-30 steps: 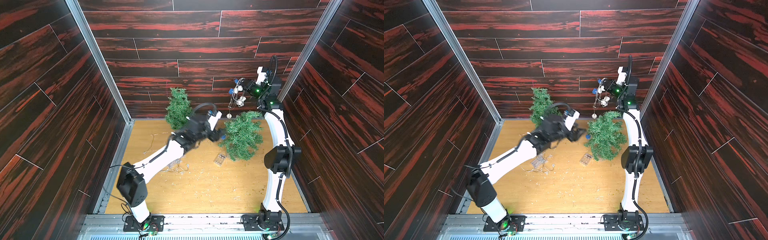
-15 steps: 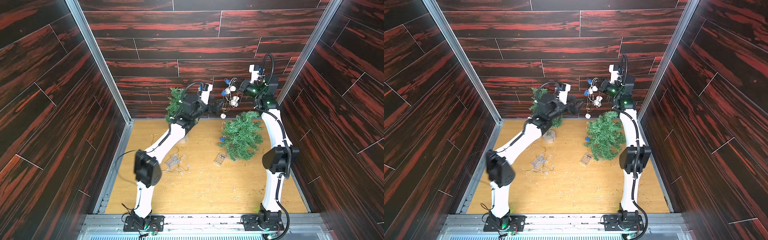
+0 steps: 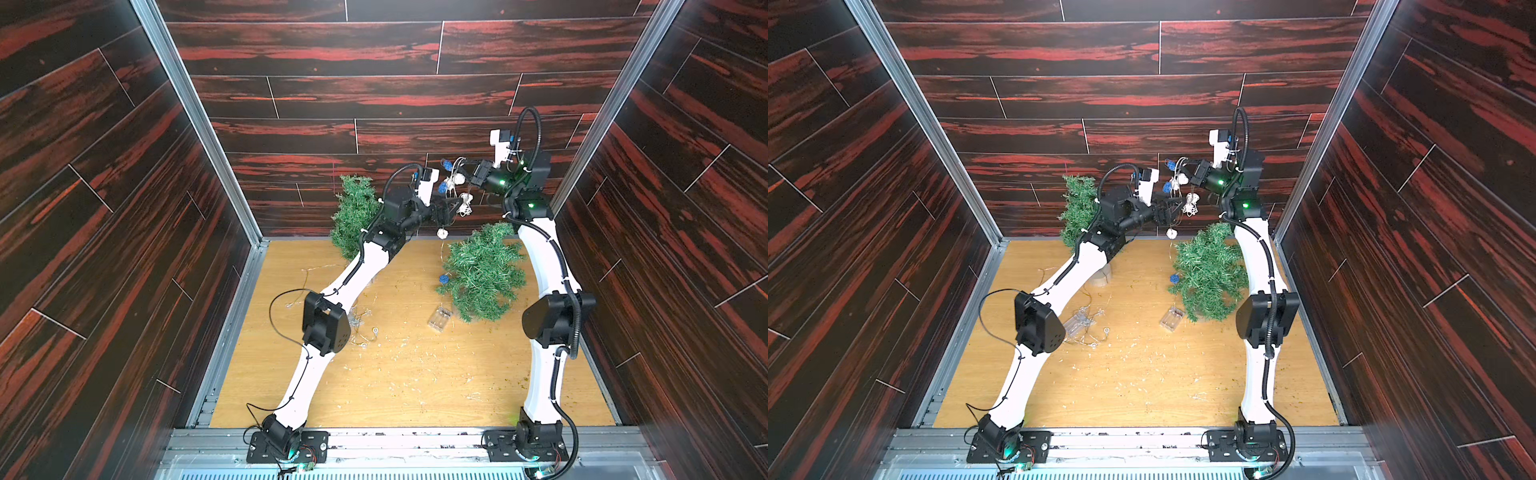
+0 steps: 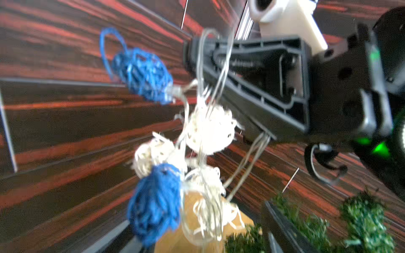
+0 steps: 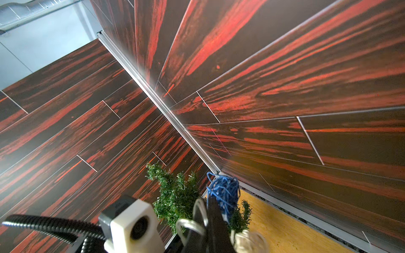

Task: Remove string lights from the small christmas tree
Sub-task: Remove the light string from the Christmas tree.

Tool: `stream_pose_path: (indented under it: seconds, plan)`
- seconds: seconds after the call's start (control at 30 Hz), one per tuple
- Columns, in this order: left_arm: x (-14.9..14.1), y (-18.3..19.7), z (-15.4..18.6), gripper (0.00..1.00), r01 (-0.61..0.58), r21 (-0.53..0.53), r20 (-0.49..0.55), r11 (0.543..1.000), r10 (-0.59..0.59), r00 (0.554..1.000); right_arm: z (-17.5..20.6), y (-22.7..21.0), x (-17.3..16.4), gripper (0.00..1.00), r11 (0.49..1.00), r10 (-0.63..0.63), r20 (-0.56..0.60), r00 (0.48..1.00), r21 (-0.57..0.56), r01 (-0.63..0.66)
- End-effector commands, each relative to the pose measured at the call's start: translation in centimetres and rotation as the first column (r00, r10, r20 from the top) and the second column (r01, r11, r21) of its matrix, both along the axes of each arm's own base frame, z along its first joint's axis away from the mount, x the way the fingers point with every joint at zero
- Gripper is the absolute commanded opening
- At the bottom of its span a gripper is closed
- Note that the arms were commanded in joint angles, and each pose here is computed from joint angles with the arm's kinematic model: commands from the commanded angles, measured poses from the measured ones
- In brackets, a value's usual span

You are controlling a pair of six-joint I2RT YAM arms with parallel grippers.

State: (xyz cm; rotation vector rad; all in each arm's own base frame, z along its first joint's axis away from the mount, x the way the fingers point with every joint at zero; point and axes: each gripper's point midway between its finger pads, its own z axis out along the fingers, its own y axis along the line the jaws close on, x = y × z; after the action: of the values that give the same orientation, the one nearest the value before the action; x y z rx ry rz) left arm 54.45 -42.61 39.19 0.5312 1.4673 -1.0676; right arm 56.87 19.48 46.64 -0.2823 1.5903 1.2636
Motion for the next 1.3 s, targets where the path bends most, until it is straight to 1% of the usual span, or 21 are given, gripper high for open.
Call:
stream_pose_path:
  seconds: [0.0, 0.13, 0.23, 0.4, 0.53, 0.57, 0.67, 0.8, 0.87, 0.93, 1.03, 1.27]
  plan:
    - [0.2, -0.1, 0.8, 0.68, 0.01, -0.049, 0.001, 0.999, -0.01, 1.0, 2.4, 0.5, -2.0, 0.0, 1.0, 0.023, 0.057, 0.998, -0.008, -0.023]
    - [0.4, -0.5, -0.1, 0.47, 0.022, -0.057, -0.015, 0.998, -0.023, 1.0, 2.5, 0.8, -2.4, 0.0, 0.999, 0.033, 0.064, 0.997, -0.011, -0.033]
    - [0.5, -0.5, -0.3, 0.37, 0.027, -0.067, -0.024, 0.997, -0.028, 0.999, 2.5, 1.1, -2.7, 0.0, 0.999, 0.044, 0.069, 0.997, -0.015, -0.043]
    - [0.6, -0.5, -0.4, 0.14, 0.019, -0.063, -0.032, 0.998, -0.021, 0.999, 2.1, 1.4, -2.8, 0.0, 0.999, 0.049, 0.065, 0.997, -0.023, -0.047]
    - [0.4, -0.2, -0.5, 0.07, 0.013, -0.046, -0.054, 0.999, -0.015, 0.998, 1.7, 1.2, -2.8, 0.01, 0.999, 0.032, 0.066, 0.997, -0.036, -0.029]
    - [0.3, -0.1, -0.6, 0.05, 0.007, -0.034, -0.061, 0.999, -0.009, 0.998, 1.8, 1.1, -2.8, 0.02, 0.999, 0.026, 0.068, 0.997, -0.038, -0.024]
    - [0.1, 0.8, -1.2, 0.03, -0.04, 0.042, -0.088, 0.998, 0.043, 0.995, 1.8, 0.7, -2.7, 0.1, 0.998, -0.008, 0.072, 0.997, -0.061, 0.013]
    - [-0.9, 3.1, -2.1, 0.02, -0.118, 0.209, -0.095, 0.971, 0.14, 0.986, 1.5, -0.4, -2.2, 0.36, 0.992, -0.074, 0.062, 0.995, -0.1, 0.08]
    - [-1.5, 4.6, -2.0, 0.02, -0.172, 0.253, -0.07, 0.952, 0.195, 0.978, 1.2, -1.0, -2.0, 0.42, 0.988, -0.098, 0.053, 0.994, -0.112, 0.103]
    - [-2.3, 6.2, -1.7, 0.02, -0.227, 0.269, -0.035, 0.936, 0.245, 0.969, 1.1, -1.5, -1.9, 0.47, 0.986, -0.115, 0.047, 0.992, -0.12, 0.119]
    - [-3.6, 8.4, -1.9, 0.02, -0.29, 0.302, -0.001, 0.908, 0.305, 0.952, 0.8, -2.4, -1.6, 0.51, 0.98, -0.149, 0.034, 0.988, -0.131, 0.152]
    - [-8.1, 12.5, -1.1, 0.02, -0.346, 0.364, 0.043, 0.865, 0.356, 0.934, -0.5, -4.3, -0.9, 0.52, 0.953, -0.241, 0.003, 0.97, -0.187, 0.237]
